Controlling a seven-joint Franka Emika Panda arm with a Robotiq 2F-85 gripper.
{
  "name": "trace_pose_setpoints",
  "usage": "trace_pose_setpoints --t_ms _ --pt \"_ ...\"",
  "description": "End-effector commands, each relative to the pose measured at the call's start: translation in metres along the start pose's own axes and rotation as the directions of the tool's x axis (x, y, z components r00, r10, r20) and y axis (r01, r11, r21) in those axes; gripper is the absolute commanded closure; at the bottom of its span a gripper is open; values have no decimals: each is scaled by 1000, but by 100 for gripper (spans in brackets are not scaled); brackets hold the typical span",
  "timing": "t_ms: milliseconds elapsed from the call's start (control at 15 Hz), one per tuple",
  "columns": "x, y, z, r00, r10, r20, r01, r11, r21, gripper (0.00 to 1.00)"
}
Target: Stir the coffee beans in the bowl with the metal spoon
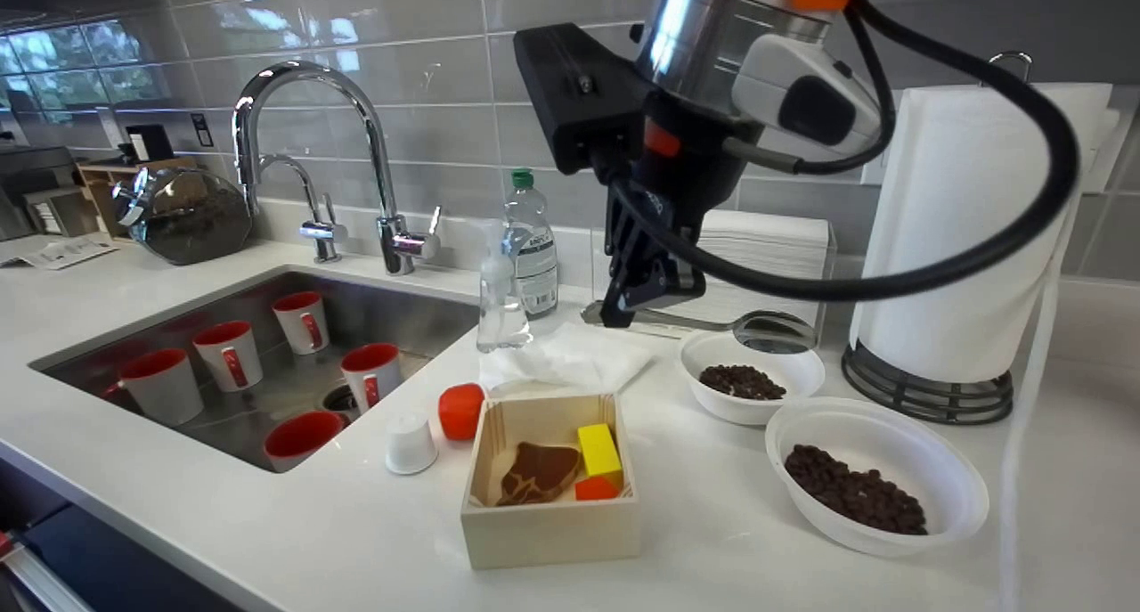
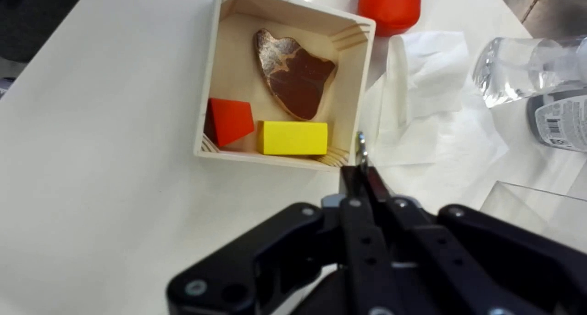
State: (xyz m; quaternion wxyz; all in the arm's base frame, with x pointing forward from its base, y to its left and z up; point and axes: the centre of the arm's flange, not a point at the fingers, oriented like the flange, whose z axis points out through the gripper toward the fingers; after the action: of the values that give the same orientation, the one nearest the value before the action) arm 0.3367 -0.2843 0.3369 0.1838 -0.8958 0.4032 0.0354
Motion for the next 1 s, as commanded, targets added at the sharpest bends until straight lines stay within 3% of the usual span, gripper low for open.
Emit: trace_pose_setpoints --t_ms 0,333,933 --pt "26 20 -2 997 50 61 -51 999 10 99" --pt "55 30 11 991 104 79 -103 995 -18 99" --pt "105 10 44 981 118 155 -100 988 -116 99"
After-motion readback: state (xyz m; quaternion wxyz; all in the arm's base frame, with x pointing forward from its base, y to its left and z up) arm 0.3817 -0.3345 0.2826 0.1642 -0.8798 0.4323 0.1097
